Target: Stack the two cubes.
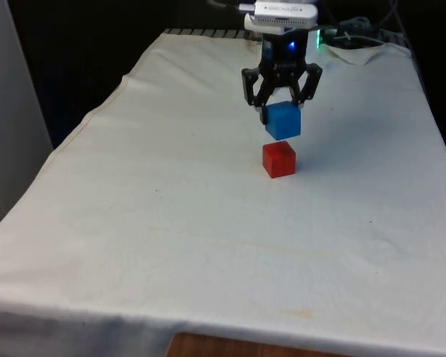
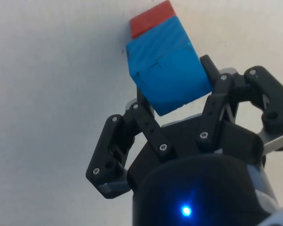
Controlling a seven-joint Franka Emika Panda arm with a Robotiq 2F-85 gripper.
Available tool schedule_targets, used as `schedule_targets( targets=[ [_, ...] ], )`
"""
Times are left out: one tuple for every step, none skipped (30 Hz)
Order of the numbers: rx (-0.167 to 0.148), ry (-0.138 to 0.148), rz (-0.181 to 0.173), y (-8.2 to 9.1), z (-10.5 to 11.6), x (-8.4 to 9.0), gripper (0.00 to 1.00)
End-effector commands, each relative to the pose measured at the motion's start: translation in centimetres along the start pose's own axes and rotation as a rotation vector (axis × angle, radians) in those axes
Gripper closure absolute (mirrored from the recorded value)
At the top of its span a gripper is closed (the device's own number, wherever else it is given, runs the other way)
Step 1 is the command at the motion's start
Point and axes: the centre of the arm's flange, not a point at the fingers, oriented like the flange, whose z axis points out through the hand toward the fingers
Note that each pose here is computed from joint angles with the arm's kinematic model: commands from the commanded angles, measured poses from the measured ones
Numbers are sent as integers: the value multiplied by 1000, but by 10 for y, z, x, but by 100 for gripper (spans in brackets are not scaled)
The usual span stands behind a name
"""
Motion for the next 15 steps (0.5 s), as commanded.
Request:
schedule_targets(
  targets=[
    [-3, 11, 3, -3, 0, -3, 94],
    [0, 2, 0, -2, 2, -2, 94],
    [-4, 14, 2, -4, 1, -4, 94],
    [-4, 15, 3, -5, 3, -6, 94],
    [-4, 17, 2, -7, 5, -7, 94],
    [-4, 22, 0, -10, 7, -9, 94],
    [-3, 23, -1, -11, 9, -11, 94],
    [-3, 24, 0, -12, 11, -12, 94],
    [0, 16, -4, -10, 11, -11, 94],
    [-3, 26, -1, -13, 12, -12, 94],
    [-3, 26, -1, -14, 14, -13, 94],
    [-2, 29, 0, -15, 16, -13, 94],
    [-1, 29, 0, -15, 18, -13, 94],
    [-1, 30, 0, -15, 19, -13, 94],
    [0, 28, -1, -15, 21, -13, 94]
  ],
)
